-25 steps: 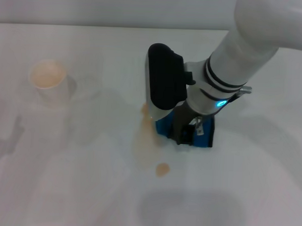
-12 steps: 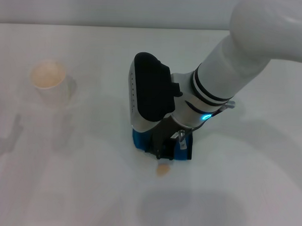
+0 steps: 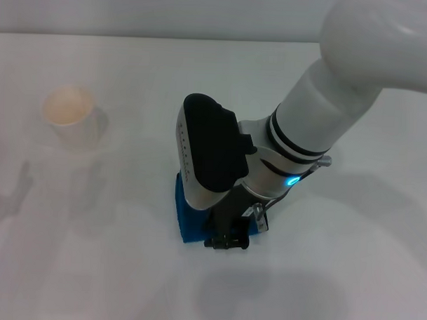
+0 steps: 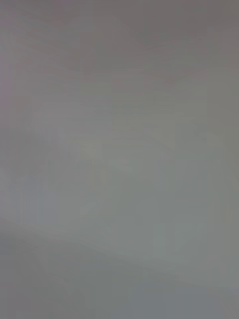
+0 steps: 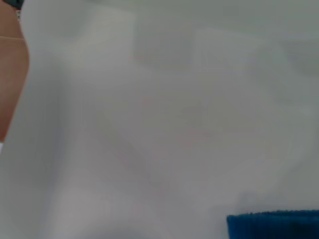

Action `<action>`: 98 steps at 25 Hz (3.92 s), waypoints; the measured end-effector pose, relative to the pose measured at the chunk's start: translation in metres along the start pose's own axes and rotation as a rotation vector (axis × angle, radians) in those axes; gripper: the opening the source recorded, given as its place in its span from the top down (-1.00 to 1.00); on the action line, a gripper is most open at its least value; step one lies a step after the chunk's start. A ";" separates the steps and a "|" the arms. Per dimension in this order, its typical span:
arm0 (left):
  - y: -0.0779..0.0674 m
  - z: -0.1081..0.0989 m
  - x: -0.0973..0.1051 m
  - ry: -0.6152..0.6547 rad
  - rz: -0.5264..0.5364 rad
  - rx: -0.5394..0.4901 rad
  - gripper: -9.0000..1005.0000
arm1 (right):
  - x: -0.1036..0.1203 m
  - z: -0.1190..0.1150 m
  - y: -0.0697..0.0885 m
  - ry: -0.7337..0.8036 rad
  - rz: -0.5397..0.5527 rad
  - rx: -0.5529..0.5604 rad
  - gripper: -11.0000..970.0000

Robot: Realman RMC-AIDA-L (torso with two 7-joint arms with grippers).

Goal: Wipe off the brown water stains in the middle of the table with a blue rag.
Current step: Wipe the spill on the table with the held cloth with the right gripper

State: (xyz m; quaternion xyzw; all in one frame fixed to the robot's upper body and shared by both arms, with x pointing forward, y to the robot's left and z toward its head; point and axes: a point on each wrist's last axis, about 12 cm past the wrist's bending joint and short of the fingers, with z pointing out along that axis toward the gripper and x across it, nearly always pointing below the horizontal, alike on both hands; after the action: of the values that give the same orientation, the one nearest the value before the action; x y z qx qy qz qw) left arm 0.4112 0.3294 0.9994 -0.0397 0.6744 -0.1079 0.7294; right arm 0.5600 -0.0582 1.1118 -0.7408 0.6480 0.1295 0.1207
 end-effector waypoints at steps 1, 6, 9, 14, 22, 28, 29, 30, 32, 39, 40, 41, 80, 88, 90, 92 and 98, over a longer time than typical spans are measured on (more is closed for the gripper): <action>0.000 0.000 0.000 0.000 0.000 0.000 -0.72 | 0.000 0.000 0.001 0.000 -0.002 -0.002 0.72; 0.000 0.000 0.000 0.000 0.000 0.000 -0.72 | 0.000 -0.001 -0.003 -0.025 0.024 0.019 0.33; 0.000 0.000 0.000 0.000 0.000 0.000 -0.72 | 0.005 -0.001 -0.011 -0.048 0.072 0.060 0.14; 0.000 -0.001 0.000 0.001 0.000 -0.002 -0.72 | 0.016 -0.003 -0.023 -0.062 0.158 0.090 -0.17; 0.000 -0.001 0.000 0.001 0.001 -0.002 -0.72 | 0.032 0.002 -0.026 -0.031 0.199 0.098 -0.27; 0.000 0.000 0.000 0.000 0.001 0.000 -0.72 | 0.033 0.004 -0.024 -0.025 0.199 0.097 -0.20; 0.000 0.000 0.000 0.000 0.001 0.000 -0.72 | 0.034 0.005 -0.024 -0.023 0.199 0.096 -0.19; 0.000 0.000 0.000 0.000 0.001 0.000 -0.72 | 0.034 0.005 -0.023 -0.022 0.198 0.096 -0.17; 0.000 0.000 0.000 0.000 0.001 0.000 -0.72 | 0.034 0.006 -0.023 -0.019 0.197 0.095 -0.14; 0.001 -0.002 0.000 0.002 0.001 -0.003 -0.72 | 0.034 0.007 -0.022 -0.017 0.195 0.093 0.00; 0.001 -0.002 0.000 0.002 0.001 -0.003 -0.72 | 0.034 0.007 -0.022 -0.017 0.194 0.093 0.02; 0.001 -0.002 0.000 0.002 0.001 -0.003 -0.72 | 0.033 0.007 -0.022 -0.019 0.192 0.093 0.04; 0.003 0.000 -0.001 -0.011 -0.002 -0.020 -0.72 | 0.020 0.025 -0.004 -0.062 0.034 0.119 0.85; 0.003 0.001 -0.002 -0.012 -0.002 -0.019 -0.72 | 0.025 0.028 -0.019 -0.105 0.066 0.241 0.87; 0.003 0.001 -0.002 -0.013 -0.002 -0.019 -0.72 | 0.026 0.029 -0.022 -0.118 0.073 0.277 0.87; 0.003 0.001 -0.002 -0.013 -0.002 -0.019 -0.72 | 0.027 0.029 -0.025 -0.131 0.084 0.304 0.87; 0.002 0.001 -0.002 -0.012 -0.002 -0.017 -0.72 | 0.033 0.027 -0.038 -0.161 0.120 0.403 0.87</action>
State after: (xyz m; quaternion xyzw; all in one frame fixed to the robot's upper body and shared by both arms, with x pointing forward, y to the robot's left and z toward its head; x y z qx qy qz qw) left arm 0.4125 0.3320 1.0006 -0.0473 0.6709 -0.1027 0.7329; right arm 0.6009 -0.0743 1.0760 -0.6489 0.6921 0.0632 0.3098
